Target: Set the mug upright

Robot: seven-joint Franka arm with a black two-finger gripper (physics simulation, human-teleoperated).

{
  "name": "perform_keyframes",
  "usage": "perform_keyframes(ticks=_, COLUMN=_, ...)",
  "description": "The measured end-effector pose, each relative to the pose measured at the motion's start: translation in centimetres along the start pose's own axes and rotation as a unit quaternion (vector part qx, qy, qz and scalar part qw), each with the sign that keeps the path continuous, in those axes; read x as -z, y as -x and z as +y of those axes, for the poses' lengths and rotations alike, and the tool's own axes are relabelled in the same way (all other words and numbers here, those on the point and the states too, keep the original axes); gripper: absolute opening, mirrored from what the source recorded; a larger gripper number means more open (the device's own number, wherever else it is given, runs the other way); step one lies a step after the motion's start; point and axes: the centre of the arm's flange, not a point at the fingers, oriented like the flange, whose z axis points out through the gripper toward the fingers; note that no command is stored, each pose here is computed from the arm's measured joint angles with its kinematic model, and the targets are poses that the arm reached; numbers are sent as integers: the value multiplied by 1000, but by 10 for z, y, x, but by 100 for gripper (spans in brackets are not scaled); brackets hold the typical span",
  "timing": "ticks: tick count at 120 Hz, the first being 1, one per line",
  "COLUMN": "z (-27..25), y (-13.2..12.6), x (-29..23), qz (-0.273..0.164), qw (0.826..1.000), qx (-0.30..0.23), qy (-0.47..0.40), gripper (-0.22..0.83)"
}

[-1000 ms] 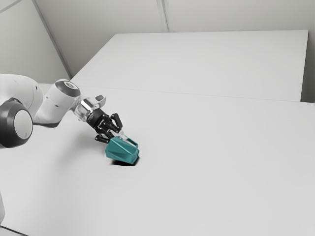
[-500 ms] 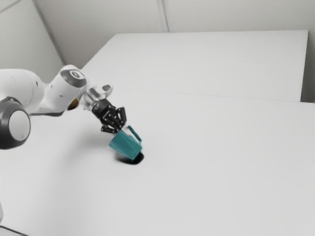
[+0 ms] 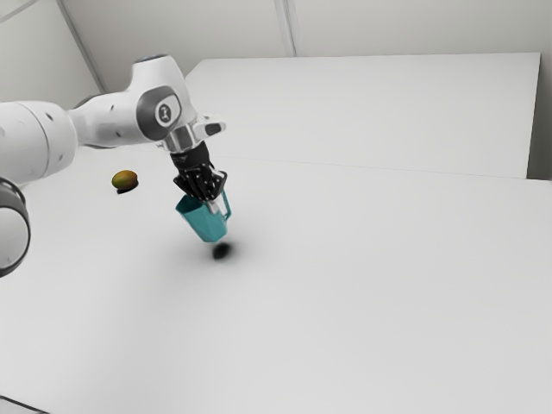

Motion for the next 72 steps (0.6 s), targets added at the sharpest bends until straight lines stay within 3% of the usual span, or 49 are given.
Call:
perform_keyframes(ticks=30, z=29, y=30, x=3, qz=21, qw=998, qx=-12, qy=-60, gripper=-17)
perform_keyframes(ticks=72, z=29, y=32, x=-27, qz=20, qw=995, qx=22, qy=-93, gripper=-17)
